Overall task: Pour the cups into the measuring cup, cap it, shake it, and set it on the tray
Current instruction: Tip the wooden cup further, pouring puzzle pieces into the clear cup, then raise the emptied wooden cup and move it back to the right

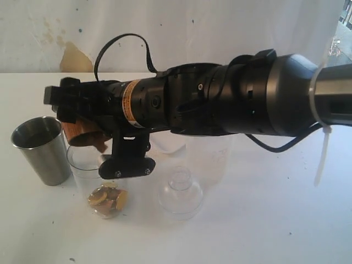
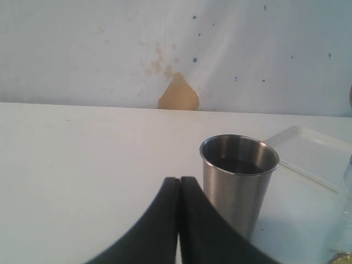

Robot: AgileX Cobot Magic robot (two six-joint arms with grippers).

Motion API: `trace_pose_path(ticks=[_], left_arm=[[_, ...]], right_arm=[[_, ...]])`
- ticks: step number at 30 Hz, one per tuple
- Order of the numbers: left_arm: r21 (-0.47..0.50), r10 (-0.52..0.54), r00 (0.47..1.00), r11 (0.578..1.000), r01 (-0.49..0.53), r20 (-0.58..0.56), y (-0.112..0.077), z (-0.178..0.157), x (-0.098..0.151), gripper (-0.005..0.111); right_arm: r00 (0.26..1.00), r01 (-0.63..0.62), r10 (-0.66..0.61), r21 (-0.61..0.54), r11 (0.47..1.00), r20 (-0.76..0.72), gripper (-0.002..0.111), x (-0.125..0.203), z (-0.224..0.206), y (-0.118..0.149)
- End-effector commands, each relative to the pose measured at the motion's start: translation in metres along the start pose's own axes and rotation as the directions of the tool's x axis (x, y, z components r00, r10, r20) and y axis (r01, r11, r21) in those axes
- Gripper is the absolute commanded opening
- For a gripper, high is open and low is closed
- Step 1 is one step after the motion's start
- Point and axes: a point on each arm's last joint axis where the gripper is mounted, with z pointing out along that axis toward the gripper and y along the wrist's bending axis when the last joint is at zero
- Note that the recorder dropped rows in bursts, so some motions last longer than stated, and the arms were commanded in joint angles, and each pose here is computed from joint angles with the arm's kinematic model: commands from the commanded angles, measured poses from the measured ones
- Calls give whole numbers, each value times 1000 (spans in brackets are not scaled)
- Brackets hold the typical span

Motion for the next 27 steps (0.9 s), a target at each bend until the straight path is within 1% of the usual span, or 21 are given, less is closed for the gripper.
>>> trace_pose_path(ticks=[1, 3, 6, 10, 12, 13, 14, 15, 16, 17, 19, 23, 25, 27], left_arm=[[-1, -7, 1000, 1000, 7, 9, 0, 0, 0, 1], [-1, -7, 1000, 1000, 7, 9, 0, 0, 0, 1], [-1, -7, 1000, 1000, 7, 9, 0, 0, 0, 1], [-1, -7, 1000, 1000, 7, 9, 0, 0, 0, 1], [-1, -7, 1000, 1000, 7, 9, 0, 0, 0, 1], [-1, -7, 1000, 1000, 7, 9, 0, 0, 0, 1], [-1, -7, 1000, 1000, 7, 9, 0, 0, 0, 1], [-1, -7, 1000, 1000, 7, 9, 0, 0, 0, 1], [-1, -7, 1000, 1000, 7, 9, 0, 0, 0, 1], [-1, -7, 1000, 1000, 7, 9, 0, 0, 0, 1], [-1, -7, 1000, 1000, 7, 9, 0, 0, 0, 1], [-1, -7, 1000, 1000, 7, 9, 0, 0, 0, 1], [-1, -7, 1000, 1000, 7, 9, 0, 0, 0, 1], [-1, -7, 1000, 1000, 7, 9, 0, 0, 0, 1]], right_arm=[[1000, 20, -20, -19, 1000, -1, 0, 0, 3, 1], [1000, -8, 9, 5, 1000, -19, 0, 6, 0, -4], [1000, -8, 8, 34, 999, -18, 0, 7, 0, -8], [1000, -9, 9, 0, 1000, -18, 0, 6, 2, -3], [1000, -11, 11, 7, 1000, -21, 0, 7, 0, -5], [997, -68, 68, 17, 998, -24, 0, 8, -2, -6], [983, -181, 182, 36, 983, -26, 0, 10, -3, -9], [948, -315, 317, 54, 947, -24, 0, 11, -5, -11], [906, -419, 422, 65, 905, -24, 0, 14, -7, -12], [880, -472, 474, 70, 879, -23, 0, 14, -8, -13], [832, -552, 555, 81, 830, -22, 0, 17, -12, -15], [757, -649, 653, 103, 754, -15, 0, 22, -18, -19], [699, -710, 715, 110, 695, -7, 0, 23, -20, -20], [623, -777, 782, 118, 618, 6, 0, 25, -21, -21]])
